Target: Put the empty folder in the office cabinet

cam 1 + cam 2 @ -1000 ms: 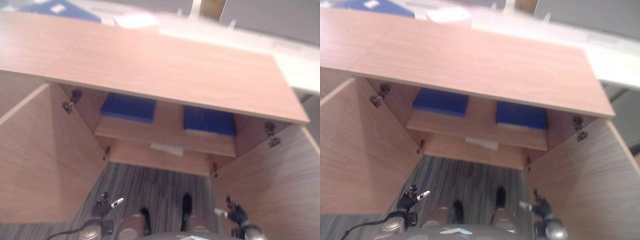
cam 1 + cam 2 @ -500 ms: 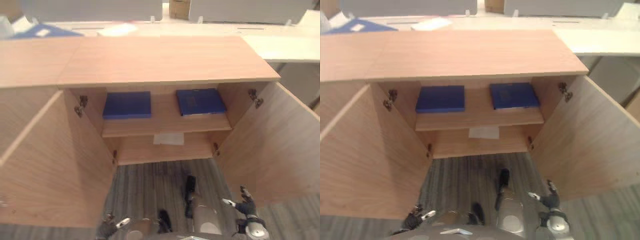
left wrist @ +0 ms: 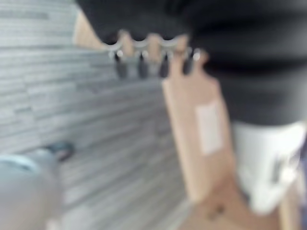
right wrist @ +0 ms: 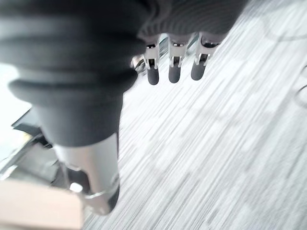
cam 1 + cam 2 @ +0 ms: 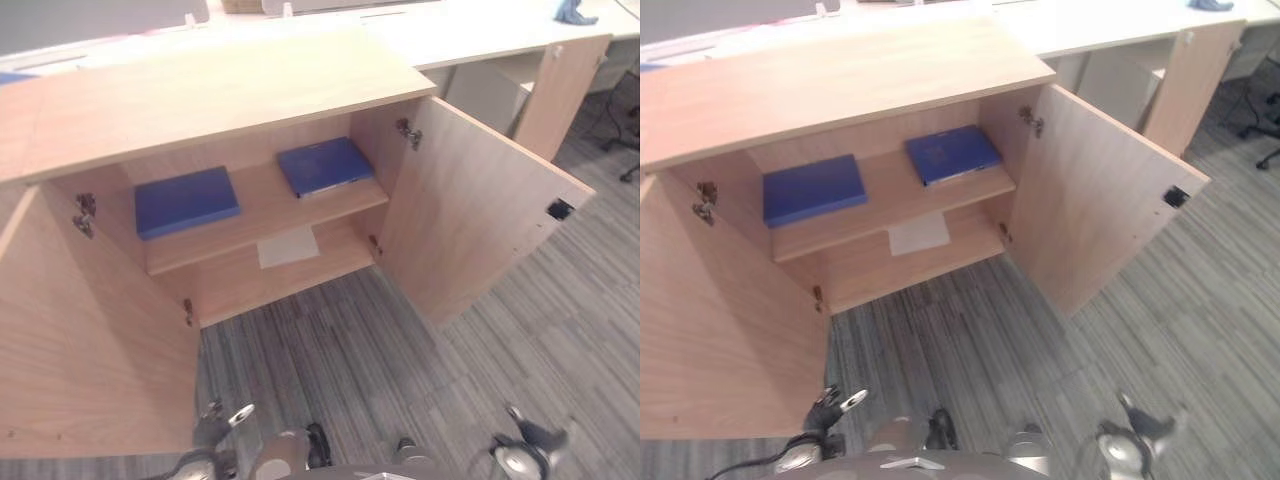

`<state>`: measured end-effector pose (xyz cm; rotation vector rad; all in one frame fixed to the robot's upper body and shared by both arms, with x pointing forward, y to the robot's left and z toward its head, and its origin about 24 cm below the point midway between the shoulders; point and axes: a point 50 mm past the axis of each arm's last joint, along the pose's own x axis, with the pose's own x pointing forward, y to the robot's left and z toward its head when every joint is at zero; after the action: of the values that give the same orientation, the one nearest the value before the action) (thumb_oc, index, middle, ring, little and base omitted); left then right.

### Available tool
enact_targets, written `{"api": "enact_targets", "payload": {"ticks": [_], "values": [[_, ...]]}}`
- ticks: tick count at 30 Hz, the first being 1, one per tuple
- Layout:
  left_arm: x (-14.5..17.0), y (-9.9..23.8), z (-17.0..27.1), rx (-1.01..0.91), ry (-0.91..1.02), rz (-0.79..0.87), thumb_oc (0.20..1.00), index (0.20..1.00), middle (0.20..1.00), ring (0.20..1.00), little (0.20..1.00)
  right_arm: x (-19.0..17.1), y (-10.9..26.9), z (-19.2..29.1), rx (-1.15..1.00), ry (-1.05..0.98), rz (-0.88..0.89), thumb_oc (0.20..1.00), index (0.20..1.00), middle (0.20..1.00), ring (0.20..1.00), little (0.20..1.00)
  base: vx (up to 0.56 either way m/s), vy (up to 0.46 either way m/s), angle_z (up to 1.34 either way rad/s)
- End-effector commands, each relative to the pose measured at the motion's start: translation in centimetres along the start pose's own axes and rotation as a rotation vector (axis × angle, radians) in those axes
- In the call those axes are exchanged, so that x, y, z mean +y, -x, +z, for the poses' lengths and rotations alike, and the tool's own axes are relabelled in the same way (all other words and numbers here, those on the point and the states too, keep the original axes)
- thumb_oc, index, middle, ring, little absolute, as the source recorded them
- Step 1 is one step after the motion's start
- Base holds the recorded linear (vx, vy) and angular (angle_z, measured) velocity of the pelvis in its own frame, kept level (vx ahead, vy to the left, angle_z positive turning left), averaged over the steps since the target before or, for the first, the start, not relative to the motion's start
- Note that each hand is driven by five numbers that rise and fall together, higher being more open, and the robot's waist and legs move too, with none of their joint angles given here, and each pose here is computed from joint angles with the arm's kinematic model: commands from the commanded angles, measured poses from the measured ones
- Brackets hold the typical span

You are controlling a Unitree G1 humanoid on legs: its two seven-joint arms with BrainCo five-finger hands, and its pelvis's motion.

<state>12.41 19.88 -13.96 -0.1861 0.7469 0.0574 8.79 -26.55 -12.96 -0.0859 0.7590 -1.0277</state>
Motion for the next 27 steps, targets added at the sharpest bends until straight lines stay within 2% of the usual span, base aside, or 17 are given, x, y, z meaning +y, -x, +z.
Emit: {"api": "enact_targets", "payload": {"ticks": [1, 9, 19, 23, 27], "values": [[1.1, 0.6, -0.6, 0.036, -0.050, 0.006, 1.000, 1.000, 1.000, 1.000, 1.000, -0.3, -2.1, 4.5, -0.123, -0.162, -0.066, 1.000, 1.000, 1.000, 1.000, 1.000, 0.02, -0.045, 0.01], [3.4, 2.1, -2.5, 0.168, -0.137, 0.054, 1.000, 1.000, 1.000, 1.000, 1.000, -1.9, -3.8, 6.1, -0.117, -0.306, -0.061, 1.000, 1.000, 1.000, 1.000, 1.000, 0.07, -0.148, 0.35], [5.6, 3.2, -3.0, 0.221, -0.194, 0.088, 1.000, 1.000, 1.000, 1.000, 1.000, -2.9, -5.1, 6.8, -0.062, -0.383, -0.005, 1.000, 1.000, 1.000, 1.000, 1.000, 0.03, -0.122, 0.19], [6.1, 3.2, -2.7, 0.234, -0.241, 0.086, 1.000, 1.000, 1.000, 1.000, 1.000, -4.0, -6.1, 8.5, -0.078, -0.453, -0.022, 1.000, 1.000, 1.000, 1.000, 1.000, 0.02, -0.172, 0.02], [5.9, 2.7, -1.6, 0.217, -0.276, 0.059, 1.000, 1.000, 1.000, 1.000, 1.000, -4.6, -7.3, 13.4, -0.179, -0.491, 0.009, 1.000, 1.000, 1.000, 1.000, 1.000, -0.05, -0.128, 0.00]]}}
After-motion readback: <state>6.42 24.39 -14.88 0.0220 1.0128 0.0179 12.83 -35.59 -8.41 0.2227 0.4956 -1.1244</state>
